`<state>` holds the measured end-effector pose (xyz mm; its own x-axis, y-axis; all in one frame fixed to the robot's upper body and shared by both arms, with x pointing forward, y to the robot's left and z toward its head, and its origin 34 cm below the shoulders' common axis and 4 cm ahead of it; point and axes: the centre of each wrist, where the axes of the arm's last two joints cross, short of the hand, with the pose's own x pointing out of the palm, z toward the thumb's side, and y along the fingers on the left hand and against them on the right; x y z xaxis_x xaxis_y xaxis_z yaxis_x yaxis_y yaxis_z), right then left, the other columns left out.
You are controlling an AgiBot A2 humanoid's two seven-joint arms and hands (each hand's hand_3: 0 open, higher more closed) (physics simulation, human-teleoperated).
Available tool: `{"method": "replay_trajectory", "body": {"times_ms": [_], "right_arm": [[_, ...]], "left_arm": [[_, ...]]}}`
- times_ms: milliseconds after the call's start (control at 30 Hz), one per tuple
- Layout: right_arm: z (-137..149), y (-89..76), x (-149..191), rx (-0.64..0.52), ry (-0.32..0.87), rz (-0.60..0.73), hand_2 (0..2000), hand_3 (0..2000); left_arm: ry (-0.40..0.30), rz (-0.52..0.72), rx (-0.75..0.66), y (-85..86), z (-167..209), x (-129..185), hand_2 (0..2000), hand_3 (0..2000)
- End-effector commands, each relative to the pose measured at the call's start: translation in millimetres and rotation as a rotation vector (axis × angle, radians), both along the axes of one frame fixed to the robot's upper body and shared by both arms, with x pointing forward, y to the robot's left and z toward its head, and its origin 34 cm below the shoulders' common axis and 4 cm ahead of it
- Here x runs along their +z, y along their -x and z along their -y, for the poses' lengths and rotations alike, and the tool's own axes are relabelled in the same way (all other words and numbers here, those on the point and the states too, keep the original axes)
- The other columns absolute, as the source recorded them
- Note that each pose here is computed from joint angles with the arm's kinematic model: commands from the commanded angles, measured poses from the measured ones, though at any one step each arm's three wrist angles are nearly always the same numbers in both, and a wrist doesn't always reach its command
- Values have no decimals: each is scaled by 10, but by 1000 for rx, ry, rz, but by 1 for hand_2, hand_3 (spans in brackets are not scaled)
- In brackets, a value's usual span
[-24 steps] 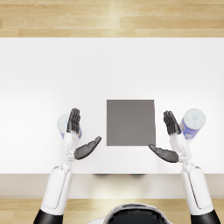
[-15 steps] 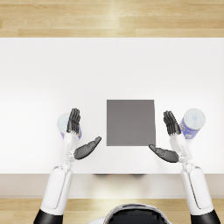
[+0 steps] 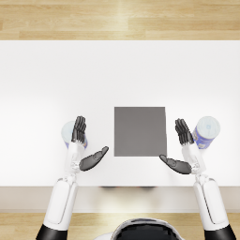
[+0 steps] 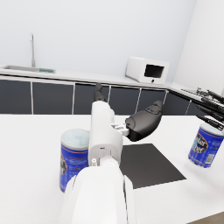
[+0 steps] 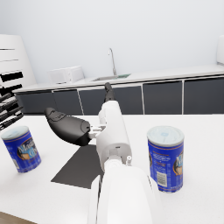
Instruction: Pick up the blue can on the left and place it in the middle, then pick up the blue can on the right and place it on top of the can in the middle
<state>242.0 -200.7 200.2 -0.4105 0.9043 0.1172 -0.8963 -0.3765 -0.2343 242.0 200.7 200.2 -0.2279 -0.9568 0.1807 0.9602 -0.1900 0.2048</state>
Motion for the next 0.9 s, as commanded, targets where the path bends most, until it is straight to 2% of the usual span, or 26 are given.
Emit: {"method": "replay_trajectory", "body": {"times_ms": [33,133,200,433,600,900], "right_arm": [[-59,-6,-61,21,7,-24,0,0],[-21,-52,101,-74,-71,79,0,0],[57,-89,189,-144,-64,137,0,0],[344,-85,327,-383,160,285,0,0],[526,-90,252,-478,212,263,0,0],[705,-191,-103,-539,227,114,0,0]], "left_arm": [[-7,-24,-21,-6,59,-62,0,0],[25,101,-30,-62,-9,71,0,0],[-35,180,27,-121,-96,175,0,0],[-284,297,241,-137,-405,313,0,0],[-337,250,315,-170,-556,197,0,0],[-355,79,302,-253,-575,-250,0,0]]}}
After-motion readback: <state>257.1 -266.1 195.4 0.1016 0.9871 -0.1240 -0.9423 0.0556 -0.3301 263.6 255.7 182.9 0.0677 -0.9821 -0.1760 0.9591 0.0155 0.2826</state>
